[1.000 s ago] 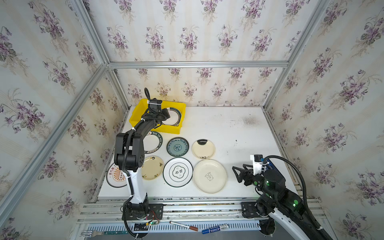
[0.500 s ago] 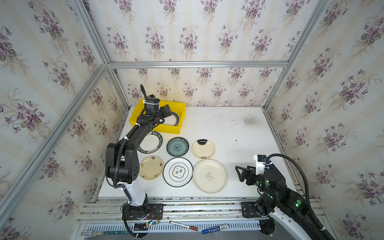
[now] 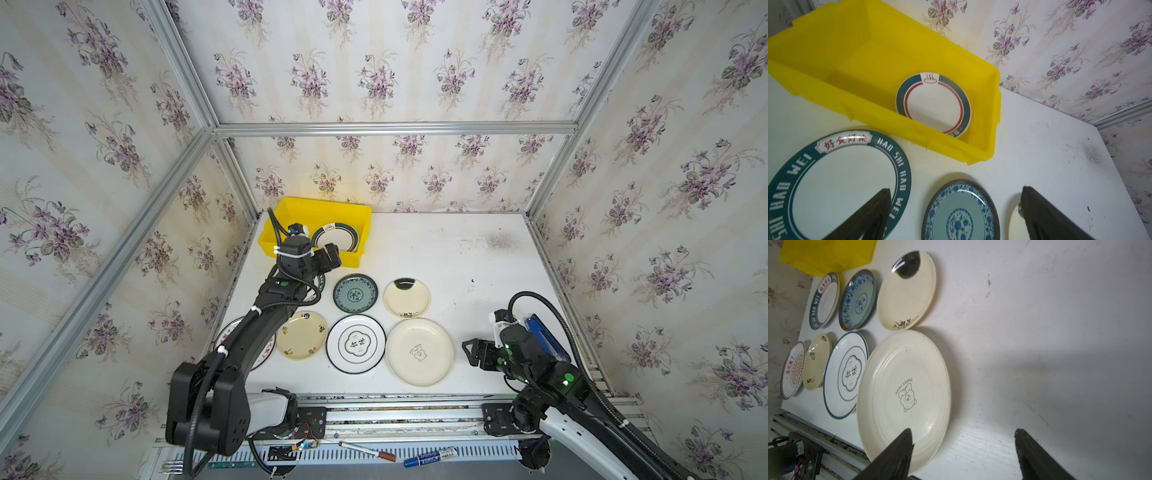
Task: Place the plates into the plastic bin on the countertop
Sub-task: 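Withdraw the left gripper toward the plates while the right gripper moves to the bear-print plate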
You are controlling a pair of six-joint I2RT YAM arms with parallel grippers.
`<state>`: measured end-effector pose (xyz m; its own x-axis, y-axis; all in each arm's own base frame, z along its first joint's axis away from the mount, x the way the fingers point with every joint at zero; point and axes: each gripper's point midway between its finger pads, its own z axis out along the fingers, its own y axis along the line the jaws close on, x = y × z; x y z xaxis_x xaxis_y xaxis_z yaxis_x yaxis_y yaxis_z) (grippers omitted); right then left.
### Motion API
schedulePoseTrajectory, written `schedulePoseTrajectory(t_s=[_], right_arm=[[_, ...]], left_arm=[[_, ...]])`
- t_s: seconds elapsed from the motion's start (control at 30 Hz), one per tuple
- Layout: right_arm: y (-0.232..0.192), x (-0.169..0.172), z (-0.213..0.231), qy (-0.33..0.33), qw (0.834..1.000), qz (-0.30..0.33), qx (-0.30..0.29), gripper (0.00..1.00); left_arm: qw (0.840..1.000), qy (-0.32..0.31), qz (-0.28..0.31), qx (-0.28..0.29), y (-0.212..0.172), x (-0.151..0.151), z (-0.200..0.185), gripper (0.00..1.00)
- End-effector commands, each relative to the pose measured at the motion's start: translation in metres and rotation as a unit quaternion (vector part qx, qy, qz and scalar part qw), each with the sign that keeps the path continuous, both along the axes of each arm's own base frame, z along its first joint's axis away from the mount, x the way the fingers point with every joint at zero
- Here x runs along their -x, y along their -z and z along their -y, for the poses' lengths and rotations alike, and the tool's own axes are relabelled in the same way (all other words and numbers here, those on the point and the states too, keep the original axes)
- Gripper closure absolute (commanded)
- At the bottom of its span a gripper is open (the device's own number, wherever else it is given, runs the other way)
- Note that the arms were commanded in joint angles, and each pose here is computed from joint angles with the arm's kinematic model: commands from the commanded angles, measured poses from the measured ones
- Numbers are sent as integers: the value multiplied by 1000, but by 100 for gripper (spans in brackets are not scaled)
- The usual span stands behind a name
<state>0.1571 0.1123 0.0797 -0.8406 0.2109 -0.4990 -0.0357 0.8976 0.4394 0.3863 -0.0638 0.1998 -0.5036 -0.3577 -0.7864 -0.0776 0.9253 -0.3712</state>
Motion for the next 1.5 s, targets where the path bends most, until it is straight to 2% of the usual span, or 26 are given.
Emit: schedulePoseTrajectory(t_s=[0.0, 0.2, 0.37, 0.57, 0.73, 0.87, 1.17, 1.33, 1.47], right_arm=[[-3, -6, -17, -9, 999, 1, -40, 22], [1, -11, -21, -7, 999, 4, -49, 23], [4, -19, -37, -9, 996, -1, -87, 27], [16, -23, -35, -2, 998, -24, -52, 30], [26, -24, -34, 5, 998, -37, -44, 31], [29, -25, -30, 18, 998, -35, -39, 30], [33, -31, -39, 32, 996, -39, -75, 34], [38, -31, -37, 38, 996, -43, -65, 35], [39, -33, -42, 30, 996, -47, -70, 42]], left_arm=[[998, 17, 46, 27, -15, 13, 7, 0], [995, 52, 65, 46, -9, 55, 16, 0], [993, 80, 72, 56, -5, 71, 23, 0], [987, 133, 62, 66, 4, 75, 51, 0], [986, 150, 44, 52, 22, 80, 64, 0], [984, 164, 40, 62, 21, 79, 72, 0], [980, 181, 23, 75, 28, 79, 83, 0], [979, 188, 17, 77, 30, 79, 88, 0], [979, 190, 11, 79, 33, 78, 90, 0]])
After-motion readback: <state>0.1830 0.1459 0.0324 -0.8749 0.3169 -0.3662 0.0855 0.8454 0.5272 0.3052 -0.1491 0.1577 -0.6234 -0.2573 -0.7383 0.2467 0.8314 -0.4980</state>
